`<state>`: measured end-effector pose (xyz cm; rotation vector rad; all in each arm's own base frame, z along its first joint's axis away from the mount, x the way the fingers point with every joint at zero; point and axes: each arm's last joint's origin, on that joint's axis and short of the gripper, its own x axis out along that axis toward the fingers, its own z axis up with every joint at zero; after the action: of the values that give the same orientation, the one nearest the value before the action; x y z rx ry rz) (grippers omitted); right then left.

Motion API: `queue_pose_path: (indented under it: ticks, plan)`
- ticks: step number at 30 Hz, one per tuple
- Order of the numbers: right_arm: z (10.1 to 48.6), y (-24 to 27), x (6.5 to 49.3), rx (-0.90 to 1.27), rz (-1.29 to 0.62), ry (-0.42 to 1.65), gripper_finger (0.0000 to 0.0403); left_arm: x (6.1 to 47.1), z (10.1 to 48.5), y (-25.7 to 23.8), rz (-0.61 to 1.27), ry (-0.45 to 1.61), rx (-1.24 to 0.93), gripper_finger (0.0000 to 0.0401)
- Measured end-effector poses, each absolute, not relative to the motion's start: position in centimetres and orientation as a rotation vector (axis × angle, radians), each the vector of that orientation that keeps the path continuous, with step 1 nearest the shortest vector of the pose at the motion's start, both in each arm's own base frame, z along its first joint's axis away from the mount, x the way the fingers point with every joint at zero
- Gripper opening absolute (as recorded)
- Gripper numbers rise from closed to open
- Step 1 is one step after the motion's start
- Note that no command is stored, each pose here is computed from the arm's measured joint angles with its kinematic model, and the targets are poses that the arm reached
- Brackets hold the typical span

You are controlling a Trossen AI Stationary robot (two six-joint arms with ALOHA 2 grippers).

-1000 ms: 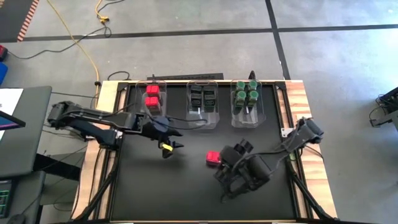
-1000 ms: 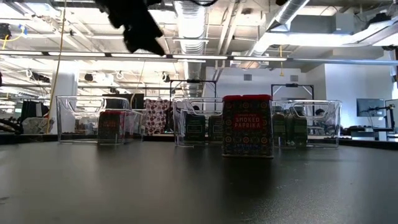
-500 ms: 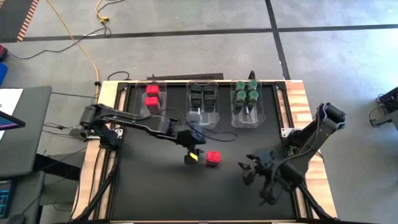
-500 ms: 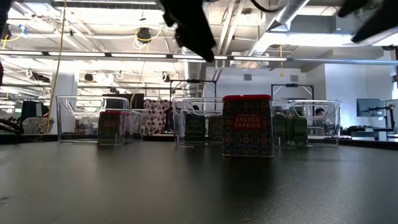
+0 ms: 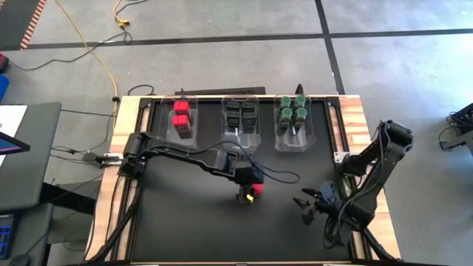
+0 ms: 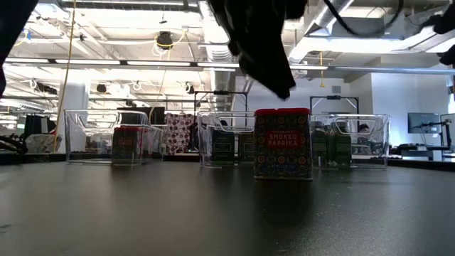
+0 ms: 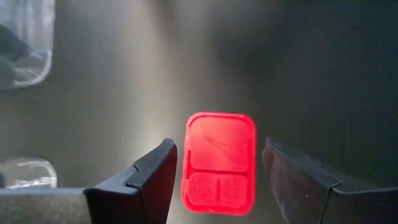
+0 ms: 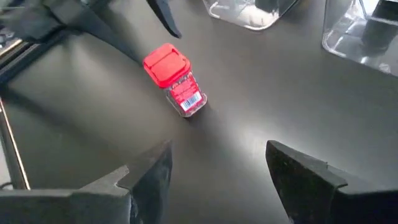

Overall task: Sort spices by type
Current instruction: Put the red seasoning can into the left transparent bin

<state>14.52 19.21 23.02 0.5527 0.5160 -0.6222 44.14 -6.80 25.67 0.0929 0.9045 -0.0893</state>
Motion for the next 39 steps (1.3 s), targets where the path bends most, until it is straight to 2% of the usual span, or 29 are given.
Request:
queue_pose_path:
  ticks: [3, 19, 29, 39]
  plan:
    - [22.8, 19.4, 14.1, 0.547, -0.609, 0.521, 0.0286, 44.7, 24.5, -6.9, -0.084, 0.921, 0.094, 0.0229]
    - [22.7, 20.5, 12.3, 0.527, -0.530, 0.540, 0.0286, 45.0, 25.5, -6.9, -0.045, 0.847, -0.021, 0.0232]
    - [22.7, 20.5, 12.3, 0.528, -0.529, 0.541, 0.0286, 45.0, 25.4, -6.8, -0.010, 0.845, -0.006, 0.0302]
    - [22.7, 20.5, 12.3, 0.527, -0.529, 0.542, 0.0286, 45.1, 25.2, -6.8, 0.053, 0.850, -0.080, 0.0306]
